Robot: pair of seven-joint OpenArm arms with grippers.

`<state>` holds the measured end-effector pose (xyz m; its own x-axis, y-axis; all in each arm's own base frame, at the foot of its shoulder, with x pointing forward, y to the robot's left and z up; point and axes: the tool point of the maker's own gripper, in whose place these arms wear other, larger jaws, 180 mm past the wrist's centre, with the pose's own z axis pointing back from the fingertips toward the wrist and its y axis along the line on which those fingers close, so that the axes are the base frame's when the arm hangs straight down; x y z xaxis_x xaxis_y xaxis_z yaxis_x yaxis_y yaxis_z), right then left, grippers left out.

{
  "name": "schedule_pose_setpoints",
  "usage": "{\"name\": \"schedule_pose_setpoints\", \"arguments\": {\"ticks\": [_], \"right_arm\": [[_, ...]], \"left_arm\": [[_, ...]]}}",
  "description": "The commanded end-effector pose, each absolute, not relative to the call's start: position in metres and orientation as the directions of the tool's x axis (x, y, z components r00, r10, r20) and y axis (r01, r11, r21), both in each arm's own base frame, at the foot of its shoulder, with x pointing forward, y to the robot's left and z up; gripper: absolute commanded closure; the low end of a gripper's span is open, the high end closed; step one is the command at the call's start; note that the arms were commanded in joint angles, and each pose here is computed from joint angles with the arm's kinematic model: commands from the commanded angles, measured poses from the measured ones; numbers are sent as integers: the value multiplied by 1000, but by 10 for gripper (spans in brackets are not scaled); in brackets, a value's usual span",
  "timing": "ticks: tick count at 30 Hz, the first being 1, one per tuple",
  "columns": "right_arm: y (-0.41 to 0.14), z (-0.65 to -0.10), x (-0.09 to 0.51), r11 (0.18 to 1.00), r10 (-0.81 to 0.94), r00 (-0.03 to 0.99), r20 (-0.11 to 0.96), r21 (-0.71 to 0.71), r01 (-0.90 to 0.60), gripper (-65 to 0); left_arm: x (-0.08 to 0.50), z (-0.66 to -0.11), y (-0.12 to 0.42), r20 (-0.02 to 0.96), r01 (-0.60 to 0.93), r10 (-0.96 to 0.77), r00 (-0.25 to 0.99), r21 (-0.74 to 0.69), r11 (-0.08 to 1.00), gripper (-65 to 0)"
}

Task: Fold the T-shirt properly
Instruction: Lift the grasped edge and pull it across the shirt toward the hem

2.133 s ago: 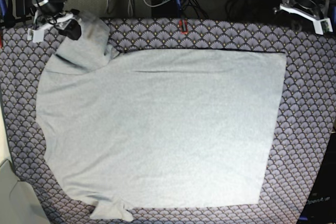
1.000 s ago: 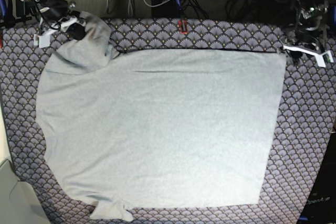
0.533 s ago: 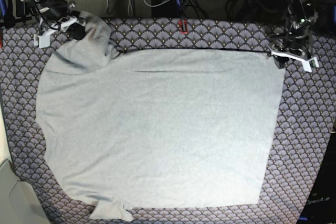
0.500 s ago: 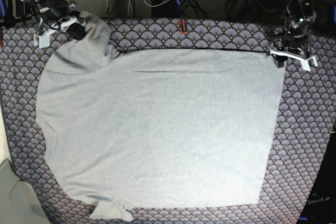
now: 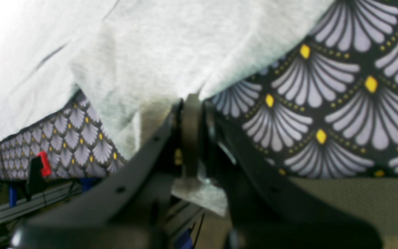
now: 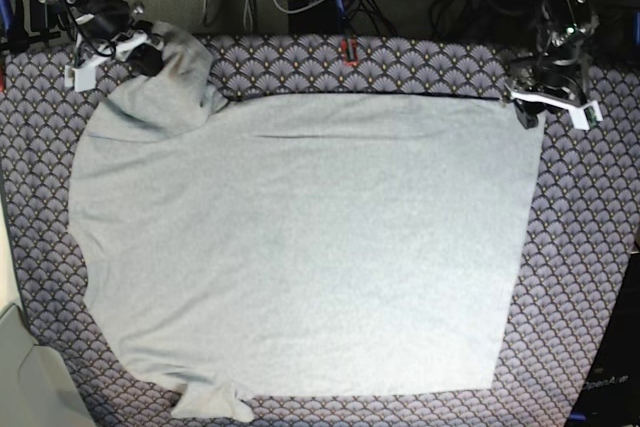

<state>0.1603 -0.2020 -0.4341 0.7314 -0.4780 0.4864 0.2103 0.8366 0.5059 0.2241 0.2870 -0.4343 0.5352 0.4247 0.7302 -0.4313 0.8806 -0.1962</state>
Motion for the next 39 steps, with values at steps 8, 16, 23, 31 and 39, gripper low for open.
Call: {"name": "schedule_pose_setpoints", "arguments": {"ticks": [8,16,23,31,39], "right_arm": [[-209,-438,151,860,-435,770,466,468,203,0],[-219,-436,150,879,-401,784,474,439,184,0],[-227,-415,165,909,-326,782,531,404,104,0],[-211,-375,194,914,-269,730,628,406,-13,0],[-214,-347,234,910,-297,645,705,413,-32,0]], "left_arm": [[207,-457,280,652,-450,458,604,-195,871,0],[213,-444,274,677,-444,459,576,-212,870,-6],[225,-398,272,762,-398,395,513,-197,896,-6],[238,-375,282,806,-370,343,482,-168,914,-6],[282,-349,293,821,-331,312,479,-160,930,-6]]}}
